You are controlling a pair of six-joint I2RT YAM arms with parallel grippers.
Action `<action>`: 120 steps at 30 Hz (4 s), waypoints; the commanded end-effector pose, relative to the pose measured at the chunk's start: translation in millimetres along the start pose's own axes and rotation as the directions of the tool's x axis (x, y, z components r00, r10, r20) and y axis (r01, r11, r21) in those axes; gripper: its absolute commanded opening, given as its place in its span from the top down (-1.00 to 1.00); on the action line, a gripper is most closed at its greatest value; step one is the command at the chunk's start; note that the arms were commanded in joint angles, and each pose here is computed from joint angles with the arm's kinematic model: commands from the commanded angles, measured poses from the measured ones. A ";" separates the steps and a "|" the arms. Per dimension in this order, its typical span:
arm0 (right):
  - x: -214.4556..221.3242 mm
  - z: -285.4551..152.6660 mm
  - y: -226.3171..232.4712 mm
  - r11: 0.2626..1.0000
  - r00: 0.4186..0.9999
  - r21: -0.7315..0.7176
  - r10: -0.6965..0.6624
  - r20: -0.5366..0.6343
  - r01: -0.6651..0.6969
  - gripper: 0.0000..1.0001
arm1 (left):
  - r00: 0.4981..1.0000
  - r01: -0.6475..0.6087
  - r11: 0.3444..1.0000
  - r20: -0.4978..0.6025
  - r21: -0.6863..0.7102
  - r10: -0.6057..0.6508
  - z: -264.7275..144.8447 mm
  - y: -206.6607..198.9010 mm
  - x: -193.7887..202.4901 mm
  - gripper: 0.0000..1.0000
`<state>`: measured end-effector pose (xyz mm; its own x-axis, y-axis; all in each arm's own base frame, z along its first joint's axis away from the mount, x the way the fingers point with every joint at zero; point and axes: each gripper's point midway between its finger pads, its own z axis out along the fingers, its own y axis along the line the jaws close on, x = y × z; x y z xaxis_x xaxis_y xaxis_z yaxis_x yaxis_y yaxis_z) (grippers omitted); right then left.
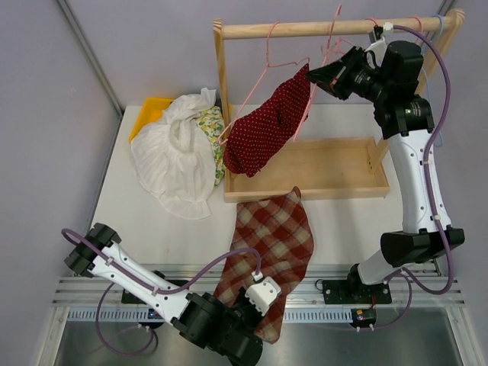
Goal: Remove the skirt from the hanger
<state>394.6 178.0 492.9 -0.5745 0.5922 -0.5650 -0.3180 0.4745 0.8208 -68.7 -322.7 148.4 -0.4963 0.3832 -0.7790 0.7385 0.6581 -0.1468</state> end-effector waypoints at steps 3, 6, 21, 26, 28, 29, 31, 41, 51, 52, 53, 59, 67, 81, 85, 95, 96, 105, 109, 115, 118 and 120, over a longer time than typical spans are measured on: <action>11.4 -6.9 -35.3 0.992 1.000 0.126 0.014 0.013 -0.015 1.00 | 0.993 -0.064 0.993 0.104 0.101 0.053 -37.9 -23.8 -33.1 1.00; 15.8 -11.5 -43.5 0.987 1.000 0.162 0.004 0.011 -0.005 1.00 | 0.990 -0.111 0.990 0.096 0.082 0.103 -35.4 -20.1 -43.3 1.00; 25.0 -50.5 -27.6 0.979 0.996 0.189 -0.087 0.014 0.083 -0.99 | 0.984 -0.084 0.925 0.114 -0.371 0.135 -76.2 161.6 -136.7 1.00; 21.5 -78.4 -0.2 0.976 0.988 0.173 -0.141 0.055 0.129 -0.99 | 0.982 -0.037 0.881 0.147 -0.472 0.119 -90.7 218.4 -166.4 1.00; 18.2 -88.9 11.7 0.975 0.983 0.163 -0.167 0.078 0.153 -0.99 | 0.984 -0.034 0.861 0.136 -0.508 0.119 -92.3 233.3 -172.2 1.00; 19.0 -95.7 16.7 0.974 0.981 0.162 -0.173 0.084 0.158 -0.98 | 0.985 -0.049 0.830 0.110 -0.556 0.132 -93.6 250.0 -175.1 1.00; 15.8 -106.1 27.2 0.970 0.973 0.158 -0.202 0.108 0.184 -0.99 | 0.985 -0.028 0.830 0.124 -0.557 0.117 -90.9 257.5 -185.4 1.00; 23.2 -133.6 33.7 0.956 0.957 0.179 -0.257 0.136 0.231 -0.99 | 0.956 0.170 0.685 0.288 -0.709 0.060 -112.8 375.3 -295.5 1.00; 46.5 -125.2 10.9 0.965 0.972 0.160 -0.221 0.078 0.206 -0.99 | 0.716 0.481 0.553 0.669 -0.680 0.200 -182.3 489.7 -474.7 1.00; 48.6 -124.7 10.1 0.966 0.973 0.155 -0.218 0.073 0.205 -0.99 | 0.670 0.520 0.556 0.713 -0.648 0.206 -182.1 493.5 -483.7 1.00; 50.4 -124.1 8.3 0.966 0.974 0.154 -0.218 0.067 0.206 -0.99 | 0.667 0.527 0.553 0.717 -0.646 0.202 -177.0 497.9 -484.4 1.00; 58.6 -121.0 0.6 0.968 0.976 0.143 -0.213 0.047 0.205 -0.99 | 0.794 0.467 0.568 0.604 -0.677 0.068 -57.4 546.9 -446.5 1.00; 64.2 -137.7 53.0 0.955 0.956 -0.067 -0.284 0.074 0.288 -0.99 | 0.885 0.458 0.542 0.418 -0.705 -0.204 80.0 624.7 -333.7 1.00; 68.5 -153.6 103.5 0.908 0.943 -0.256 -0.323 0.075 0.331 -0.99 | 0.881 0.464 0.371 0.373 -0.805 -0.292 58.6 657.6 -285.8 -0.98; 58.6 -136.9 99.4 0.912 0.944 -0.245 -0.326 0.058 0.330 -0.99 | 0.859 0.512 0.380 0.466 -0.771 -0.212 0.7 619.6 -312.8 -0.98; 56.1 -59.5 93.0 0.903 0.912 -0.150 -0.410 -0.027 0.402 -0.93 | 0.854 0.482 0.521 0.511 -0.705 -0.098 -66.8 496.3 -333.3 -0.98; 61.2 -45.1 80.8 0.913 0.915 -0.125 -0.397 -0.069 0.387 -0.93 | 0.847 0.484 0.541 0.524 -0.688 -0.090 -77.2 477.6 -328.0 -0.98; 63.3 -9.3 39.0 0.910 0.906 -0.025 -0.414 -0.093 0.413 -0.92 | 0.838 0.468 0.647 0.535 -0.601 -0.109 -111.4 404.9 -273.4 -0.98; 68.4 3.4 22.1 0.912 0.907 0.012 -0.405 -0.112 0.409 -0.90 | 0.815 0.482 0.683 0.567 -0.549 -0.119 -130.1 381.6 -255.3 -0.98; 82.5 25.9 8.6 0.913 0.903 0.023 -0.400 -0.154 0.408 -0.85 | 0.805 0.506 0.690 0.570 -0.517 -0.163 -131.2 371.3 -228.5 -0.98; 87.1 34.4 5.8 0.913 0.902 0.023 -0.399 -0.166 0.408 -0.60 | 0.806 0.511 0.690 0.565 -0.512 -0.178 -129.7 369.2 -219.0 -0.98; 88.3 37.8 3.9 0.914 0.902 0.024 -0.396 -0.171 0.405 -0.44 | 0.807 0.512 0.691 0.561 -0.510 -0.185 -127.9 368.1 -213.7 -0.98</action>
<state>364.8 252.4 432.7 -0.5722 0.2300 -0.7872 -0.4740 0.6905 0.5464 254.0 -74.1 344.8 -0.2676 -0.1523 -0.9514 0.0080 0.9871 -0.1602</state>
